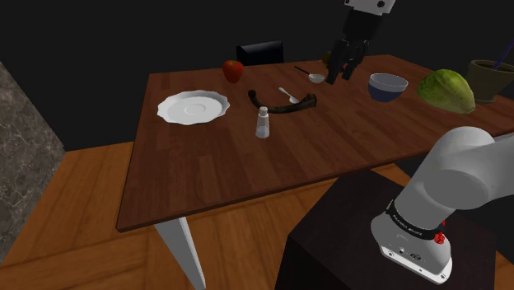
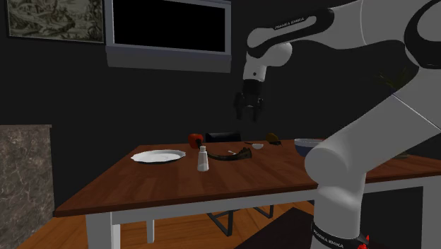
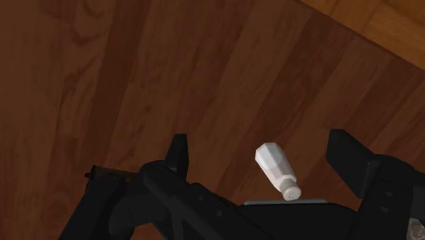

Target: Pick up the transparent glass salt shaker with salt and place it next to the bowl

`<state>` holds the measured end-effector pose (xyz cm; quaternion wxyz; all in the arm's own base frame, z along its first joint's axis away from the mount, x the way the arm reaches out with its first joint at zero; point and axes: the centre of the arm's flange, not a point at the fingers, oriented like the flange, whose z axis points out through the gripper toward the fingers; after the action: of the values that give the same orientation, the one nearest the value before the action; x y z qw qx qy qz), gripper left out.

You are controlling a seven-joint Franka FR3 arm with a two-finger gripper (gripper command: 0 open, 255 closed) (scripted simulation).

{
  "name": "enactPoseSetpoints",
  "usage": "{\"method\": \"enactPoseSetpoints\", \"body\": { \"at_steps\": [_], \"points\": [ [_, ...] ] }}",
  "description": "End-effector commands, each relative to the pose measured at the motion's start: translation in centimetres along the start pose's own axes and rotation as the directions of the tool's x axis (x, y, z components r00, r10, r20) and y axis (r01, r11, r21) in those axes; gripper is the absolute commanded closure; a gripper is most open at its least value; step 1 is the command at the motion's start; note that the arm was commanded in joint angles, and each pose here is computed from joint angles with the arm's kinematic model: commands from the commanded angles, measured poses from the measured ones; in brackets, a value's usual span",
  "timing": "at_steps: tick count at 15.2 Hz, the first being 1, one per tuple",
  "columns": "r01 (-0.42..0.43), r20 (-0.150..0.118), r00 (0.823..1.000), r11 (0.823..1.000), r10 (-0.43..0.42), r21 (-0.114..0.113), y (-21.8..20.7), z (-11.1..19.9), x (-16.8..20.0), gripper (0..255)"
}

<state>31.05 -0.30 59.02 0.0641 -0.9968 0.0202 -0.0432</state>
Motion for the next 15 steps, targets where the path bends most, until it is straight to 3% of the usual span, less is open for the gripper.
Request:
{"method": "enactPoseSetpoints", "body": {
  "at_steps": [1, 15],
  "points": [
    [0.000, 0.000, 1.000, 1.000, 0.000, 0.000, 0.0, 0.0, 0.0, 0],
    [0.018, 0.170, 0.985, 0.999, -0.010, -0.042, -7.5, 10.5, 16.4, 0]
  ]
}}
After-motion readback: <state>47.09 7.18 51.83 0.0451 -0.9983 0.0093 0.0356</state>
